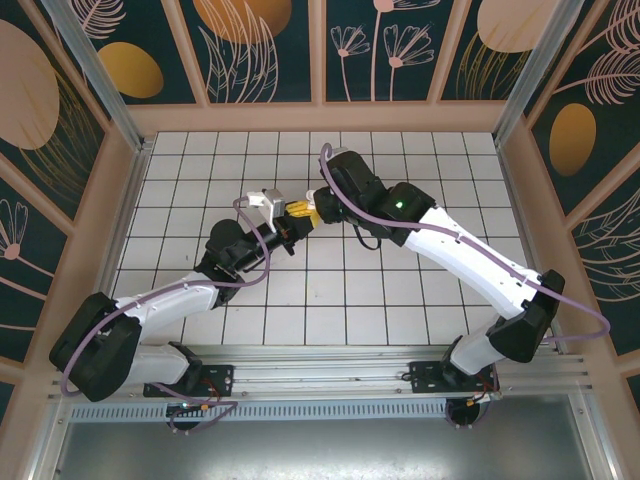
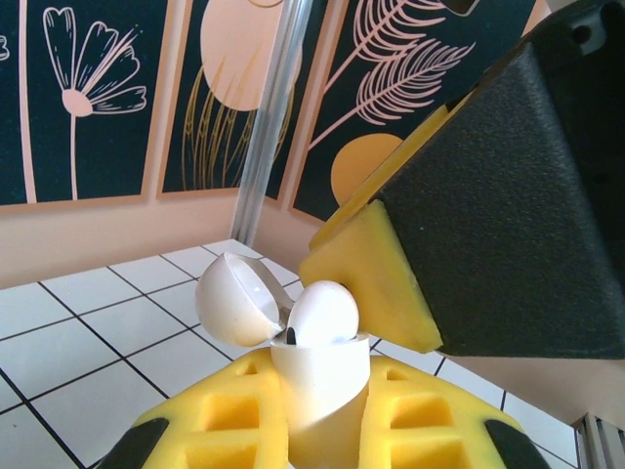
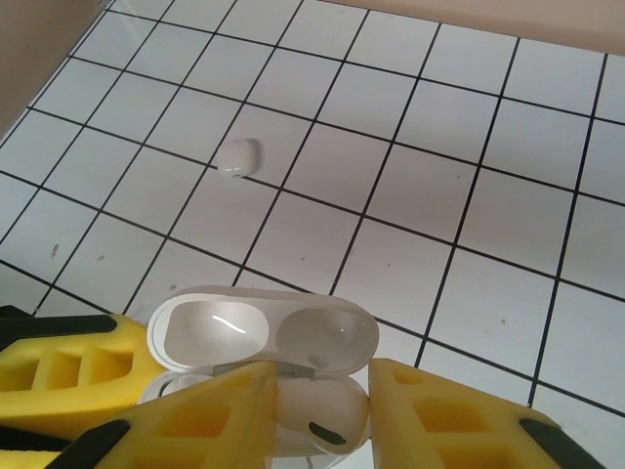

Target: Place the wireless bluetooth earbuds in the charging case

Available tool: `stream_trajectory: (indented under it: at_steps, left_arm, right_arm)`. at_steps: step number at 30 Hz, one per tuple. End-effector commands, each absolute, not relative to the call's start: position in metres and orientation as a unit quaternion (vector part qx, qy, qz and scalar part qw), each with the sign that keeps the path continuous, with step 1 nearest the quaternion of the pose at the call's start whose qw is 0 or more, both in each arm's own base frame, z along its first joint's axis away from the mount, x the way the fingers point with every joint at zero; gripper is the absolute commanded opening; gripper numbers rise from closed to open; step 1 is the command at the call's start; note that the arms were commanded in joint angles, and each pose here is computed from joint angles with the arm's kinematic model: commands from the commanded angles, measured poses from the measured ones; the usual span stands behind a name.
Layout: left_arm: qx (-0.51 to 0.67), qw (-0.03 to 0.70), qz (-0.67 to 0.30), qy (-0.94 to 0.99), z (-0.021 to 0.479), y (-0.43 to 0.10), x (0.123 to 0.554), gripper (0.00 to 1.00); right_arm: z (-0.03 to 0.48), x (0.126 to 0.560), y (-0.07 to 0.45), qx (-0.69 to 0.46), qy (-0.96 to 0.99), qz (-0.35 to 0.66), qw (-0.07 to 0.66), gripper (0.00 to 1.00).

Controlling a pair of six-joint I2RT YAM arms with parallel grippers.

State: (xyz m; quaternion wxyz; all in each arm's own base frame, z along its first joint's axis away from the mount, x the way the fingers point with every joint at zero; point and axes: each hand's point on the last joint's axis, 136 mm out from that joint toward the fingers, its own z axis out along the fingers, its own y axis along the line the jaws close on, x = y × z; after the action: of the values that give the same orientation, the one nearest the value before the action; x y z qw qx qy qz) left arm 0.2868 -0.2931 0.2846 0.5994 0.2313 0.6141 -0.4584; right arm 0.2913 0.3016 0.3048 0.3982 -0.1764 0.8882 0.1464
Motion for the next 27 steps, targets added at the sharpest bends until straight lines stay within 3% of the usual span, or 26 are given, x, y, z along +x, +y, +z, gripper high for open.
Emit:
stream_trajectory:
  at_steps: [1,14,27]
  left_arm:
    - [0.225,0.633,-0.475,0.568,0.321,-0.292,0.286,0.0]
    - [0.233,0.628,-0.481,0.566,0.317,-0.293,0.281,0.0]
    - [0.26,0.62,-0.49,0.555,0.315,-0.295,0.268,0.0]
  right_arm:
    - [0.302,0.269,0.317,-0.2,0.888,0.194,0.365,0.32]
    - [0.327,0.277,0.31,-0.182,0.876,0.19,0.405,0.36]
    - [0.395,0.274,0.281,-0.142,0.822,0.242,0.495,0.41]
